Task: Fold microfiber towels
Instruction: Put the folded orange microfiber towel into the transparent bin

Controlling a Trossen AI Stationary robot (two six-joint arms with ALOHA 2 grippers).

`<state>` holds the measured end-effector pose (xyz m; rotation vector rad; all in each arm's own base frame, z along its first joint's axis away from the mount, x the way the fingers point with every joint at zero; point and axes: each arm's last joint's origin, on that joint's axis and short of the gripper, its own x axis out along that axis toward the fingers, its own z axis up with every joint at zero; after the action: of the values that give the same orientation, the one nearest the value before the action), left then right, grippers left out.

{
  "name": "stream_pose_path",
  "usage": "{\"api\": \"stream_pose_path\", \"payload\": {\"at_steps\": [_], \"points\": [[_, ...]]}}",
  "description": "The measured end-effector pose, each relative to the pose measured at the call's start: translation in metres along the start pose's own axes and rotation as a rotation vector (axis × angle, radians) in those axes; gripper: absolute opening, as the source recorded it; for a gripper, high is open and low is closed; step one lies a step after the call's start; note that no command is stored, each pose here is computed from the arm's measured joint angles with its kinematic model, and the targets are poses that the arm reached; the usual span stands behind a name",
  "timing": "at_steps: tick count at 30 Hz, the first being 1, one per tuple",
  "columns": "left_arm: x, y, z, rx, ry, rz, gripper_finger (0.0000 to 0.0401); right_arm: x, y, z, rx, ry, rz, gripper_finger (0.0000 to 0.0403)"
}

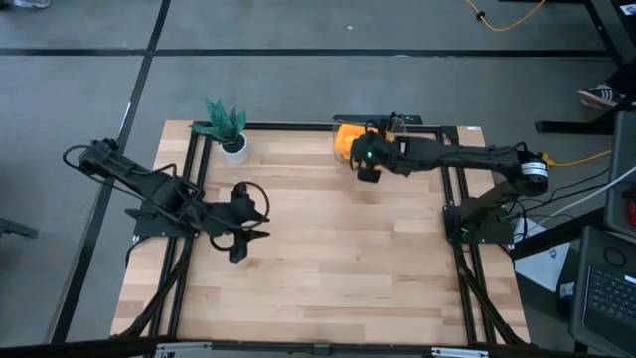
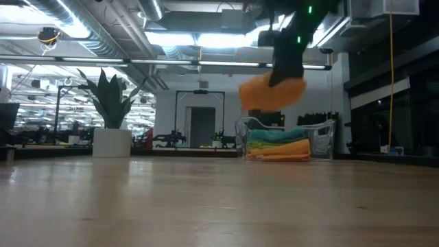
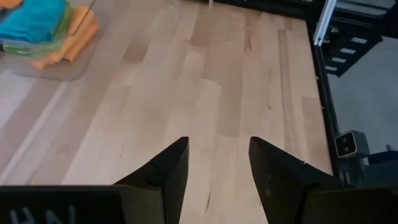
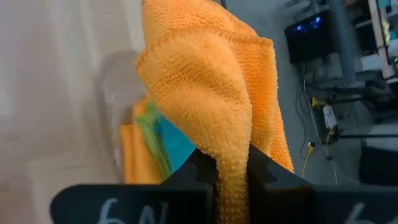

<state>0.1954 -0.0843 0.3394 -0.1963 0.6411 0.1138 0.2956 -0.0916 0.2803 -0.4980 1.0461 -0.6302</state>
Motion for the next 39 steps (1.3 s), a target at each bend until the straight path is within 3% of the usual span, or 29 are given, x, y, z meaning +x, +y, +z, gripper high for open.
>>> {"api": "stream_pose_path", "payload": {"at_steps": [5, 13, 16, 25, 28, 34, 39], "points": [[0.001, 0.004, 0.002, -0.011, -0.01, 0.027, 0.0162, 0.033, -0.003, -0.023, -0.014, 0.016, -0.041, 0.0026], [0.005, 0.013, 0.006, -0.013, -0.017, 0.066, 0.0162, 0.069, 0.009, -0.06, -0.017, -0.042, -0.012, 0.0026], [0.005, 0.015, 0.008, -0.021, -0.019, 0.076, 0.0162, 0.076, 0.011, -0.072, 0.0, -0.038, -0.024, 0.0026], [0.007, 0.019, 0.009, -0.034, -0.022, 0.092, 0.0162, 0.081, 0.019, -0.082, -0.007, -0.082, 0.101, 0.0028], [0.007, 0.019, 0.009, -0.034, -0.022, 0.092, 0.0162, 0.082, 0.018, -0.083, 0.011, -0.079, 0.099, 0.0068], [0.007, 0.019, 0.009, -0.034, -0.022, 0.092, 0.0162, 0.082, 0.018, -0.084, 0.016, -0.068, 0.106, 0.0186], [0.007, 0.019, 0.009, -0.034, -0.021, 0.091, 0.0162, 0.076, 0.015, -0.077, -0.006, -0.029, 0.182, 0.0245]]}}
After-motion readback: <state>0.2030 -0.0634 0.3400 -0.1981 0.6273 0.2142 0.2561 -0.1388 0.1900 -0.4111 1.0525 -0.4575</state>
